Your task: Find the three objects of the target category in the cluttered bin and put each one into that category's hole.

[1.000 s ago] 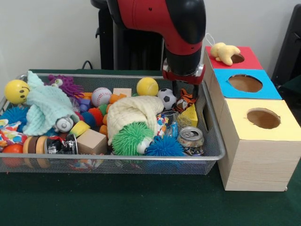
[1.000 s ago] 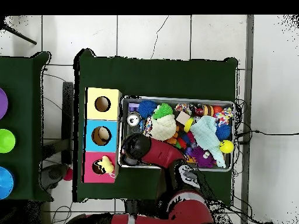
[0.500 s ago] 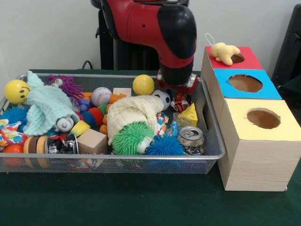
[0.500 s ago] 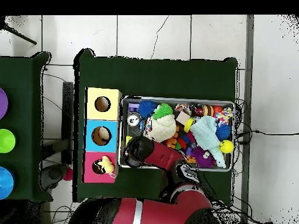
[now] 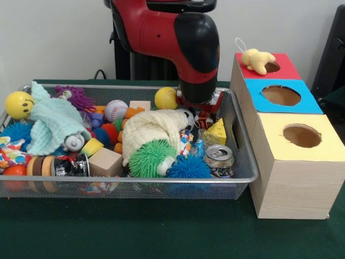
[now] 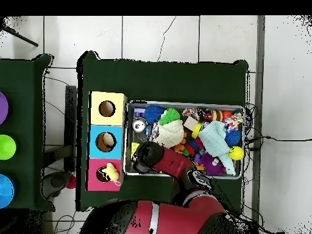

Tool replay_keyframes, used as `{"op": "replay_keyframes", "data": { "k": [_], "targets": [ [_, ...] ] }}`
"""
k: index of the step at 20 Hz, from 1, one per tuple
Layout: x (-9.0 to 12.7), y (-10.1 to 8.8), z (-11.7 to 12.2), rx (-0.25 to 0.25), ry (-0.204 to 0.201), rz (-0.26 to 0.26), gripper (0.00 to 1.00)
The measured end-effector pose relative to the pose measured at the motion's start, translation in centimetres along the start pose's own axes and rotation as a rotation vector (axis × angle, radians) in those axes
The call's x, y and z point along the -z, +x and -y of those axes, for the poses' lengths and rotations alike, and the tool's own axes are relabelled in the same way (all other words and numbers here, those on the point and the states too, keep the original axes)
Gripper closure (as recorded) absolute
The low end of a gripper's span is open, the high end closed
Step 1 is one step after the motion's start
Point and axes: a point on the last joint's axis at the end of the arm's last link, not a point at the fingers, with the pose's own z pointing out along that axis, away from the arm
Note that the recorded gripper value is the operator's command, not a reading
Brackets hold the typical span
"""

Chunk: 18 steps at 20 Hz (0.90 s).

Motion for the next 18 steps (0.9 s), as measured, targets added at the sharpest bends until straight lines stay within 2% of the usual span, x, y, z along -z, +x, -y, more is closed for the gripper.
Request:
{"op": "replay_keyframes", "data": {
  "k": [11, 16, 18],
  "targets": [
    [0.6, -0.3, 0.5, -0.01, -0.017, -0.009, 1.0],
    [3.1, -0.1, 1.2, 0.001, -0.009, 0.008, 1.0],
    [5.3, 0.0, 1.7, 0.004, -0.005, 0.004, 1.0]
  ]
}}
